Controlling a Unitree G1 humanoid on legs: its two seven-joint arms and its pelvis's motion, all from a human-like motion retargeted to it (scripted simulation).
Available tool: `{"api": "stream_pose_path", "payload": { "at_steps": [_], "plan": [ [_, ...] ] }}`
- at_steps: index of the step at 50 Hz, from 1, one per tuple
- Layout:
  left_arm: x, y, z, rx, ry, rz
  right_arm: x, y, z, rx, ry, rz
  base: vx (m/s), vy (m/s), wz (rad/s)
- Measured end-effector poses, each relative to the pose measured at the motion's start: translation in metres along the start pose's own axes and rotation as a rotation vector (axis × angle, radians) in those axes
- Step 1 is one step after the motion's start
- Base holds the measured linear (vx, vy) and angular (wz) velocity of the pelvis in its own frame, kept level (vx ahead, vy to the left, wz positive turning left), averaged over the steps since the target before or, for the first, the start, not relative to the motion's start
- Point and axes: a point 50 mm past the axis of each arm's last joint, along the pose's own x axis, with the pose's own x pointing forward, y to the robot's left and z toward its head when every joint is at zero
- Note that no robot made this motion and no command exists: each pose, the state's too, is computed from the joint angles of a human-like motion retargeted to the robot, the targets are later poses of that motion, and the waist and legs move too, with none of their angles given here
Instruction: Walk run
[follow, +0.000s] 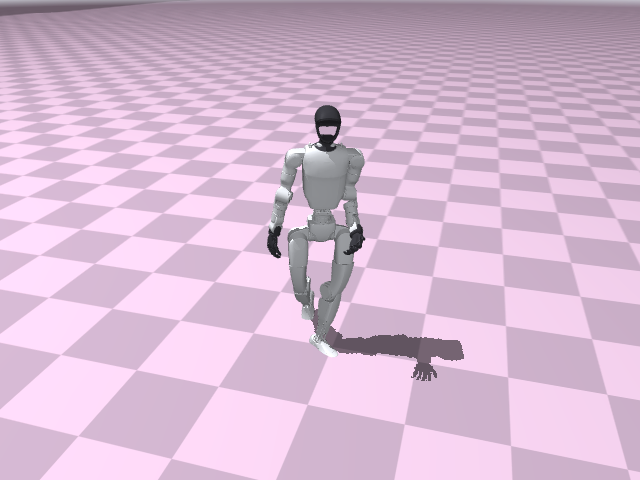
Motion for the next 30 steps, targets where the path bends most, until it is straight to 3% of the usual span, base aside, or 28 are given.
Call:
{"api": "stream_pose_path", "payload": {
  "at_steps": [6,16,24,30],
  "plan": [
    [0.029,-0.021,0.008,-0.019,0.009,-0.143,-0.004,0.039,-0.059,0.087,0.181,0.108,0.54,0.07,1.21],
    [0.040,-0.045,0.014,-0.035,-0.039,-0.260,-0.011,0.081,-0.078,0.183,0.211,0.272,0.55,-0.03,1.50],
    [0.039,-0.041,0.019,-0.011,-0.045,-0.256,-0.008,0.063,-0.070,0.097,0.185,0.276,0.65,-0.15,0.83],
    [0.028,-0.035,0.005,-0.035,0.003,-0.230,-0.008,0.038,-0.078,0.224,0.252,0.160,0.81,-0.19,1.16]
  ]
}}
